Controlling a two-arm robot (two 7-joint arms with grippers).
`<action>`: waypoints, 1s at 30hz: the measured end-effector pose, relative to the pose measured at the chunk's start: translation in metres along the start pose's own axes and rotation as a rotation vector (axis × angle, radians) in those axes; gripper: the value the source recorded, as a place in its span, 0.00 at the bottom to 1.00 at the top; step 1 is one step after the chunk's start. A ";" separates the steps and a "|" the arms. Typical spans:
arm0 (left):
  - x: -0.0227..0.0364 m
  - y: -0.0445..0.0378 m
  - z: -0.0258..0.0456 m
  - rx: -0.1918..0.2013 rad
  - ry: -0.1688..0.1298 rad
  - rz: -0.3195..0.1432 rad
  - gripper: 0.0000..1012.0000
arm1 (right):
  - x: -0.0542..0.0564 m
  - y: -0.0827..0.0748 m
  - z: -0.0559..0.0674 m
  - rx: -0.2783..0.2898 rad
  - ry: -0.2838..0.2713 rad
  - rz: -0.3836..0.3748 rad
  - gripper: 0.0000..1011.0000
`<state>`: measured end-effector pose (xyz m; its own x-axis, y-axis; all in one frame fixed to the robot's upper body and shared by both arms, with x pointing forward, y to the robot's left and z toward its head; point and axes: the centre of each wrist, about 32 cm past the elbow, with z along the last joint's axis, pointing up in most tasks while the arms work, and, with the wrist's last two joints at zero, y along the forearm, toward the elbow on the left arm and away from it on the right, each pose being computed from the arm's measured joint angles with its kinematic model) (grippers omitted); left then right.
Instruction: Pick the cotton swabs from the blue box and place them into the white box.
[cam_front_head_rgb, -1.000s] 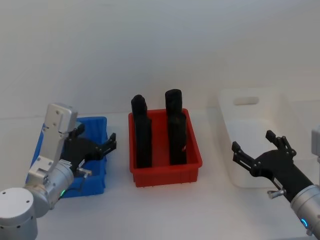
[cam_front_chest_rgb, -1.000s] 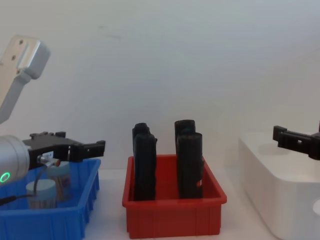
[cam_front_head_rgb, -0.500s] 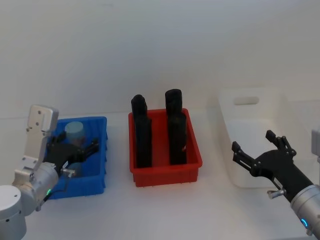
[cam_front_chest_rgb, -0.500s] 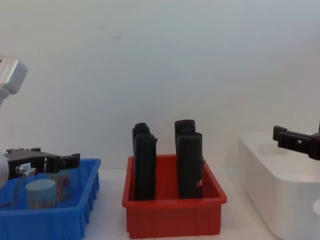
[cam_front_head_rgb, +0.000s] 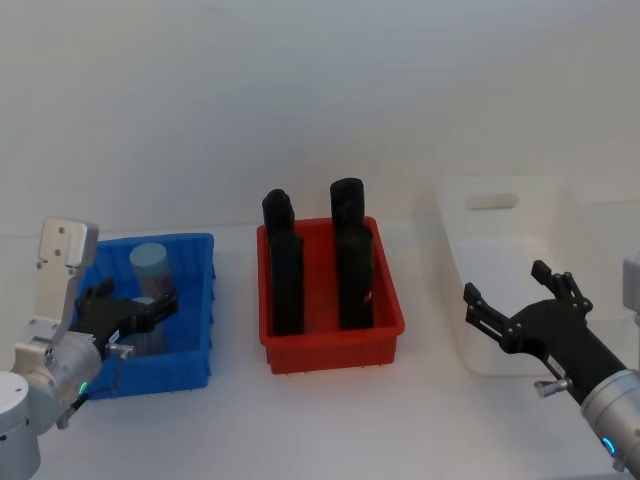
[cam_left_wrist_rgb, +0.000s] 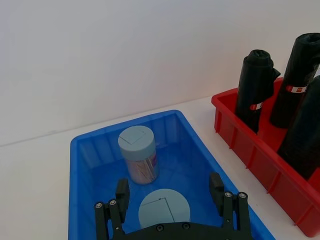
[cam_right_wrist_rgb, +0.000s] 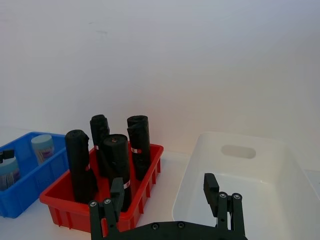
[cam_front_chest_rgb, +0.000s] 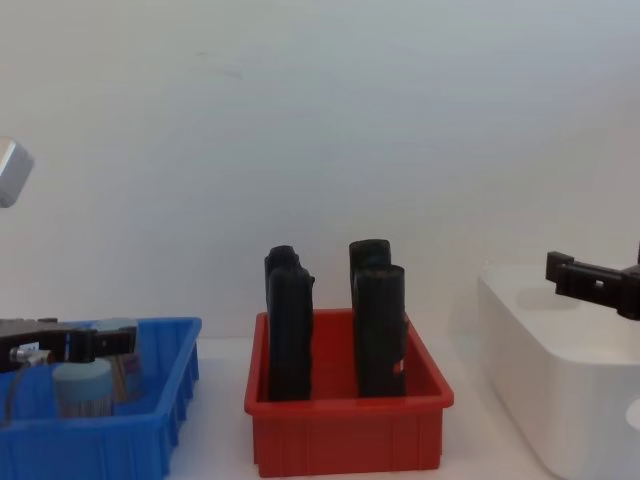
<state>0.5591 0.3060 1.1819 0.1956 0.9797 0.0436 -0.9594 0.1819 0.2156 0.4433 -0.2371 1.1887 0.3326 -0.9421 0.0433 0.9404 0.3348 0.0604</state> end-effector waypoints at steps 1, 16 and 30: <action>0.0007 -0.0002 -0.0003 0.003 0.001 0.002 0.99 | 0.000 0.000 0.000 0.000 0.000 0.000 0.99; 0.0092 -0.0050 -0.0050 0.037 0.006 0.012 0.99 | 0.000 0.000 0.000 0.000 0.000 0.000 0.99; 0.0136 -0.0103 -0.0100 0.063 0.021 0.007 0.99 | 0.000 0.000 0.000 0.000 0.000 0.000 0.99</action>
<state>0.5695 0.3183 1.1705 0.1841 0.9826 0.0250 -0.9460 0.1702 0.2759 0.4433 -0.2371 1.1887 0.3325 -0.9421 0.0433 0.9404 0.3347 0.0604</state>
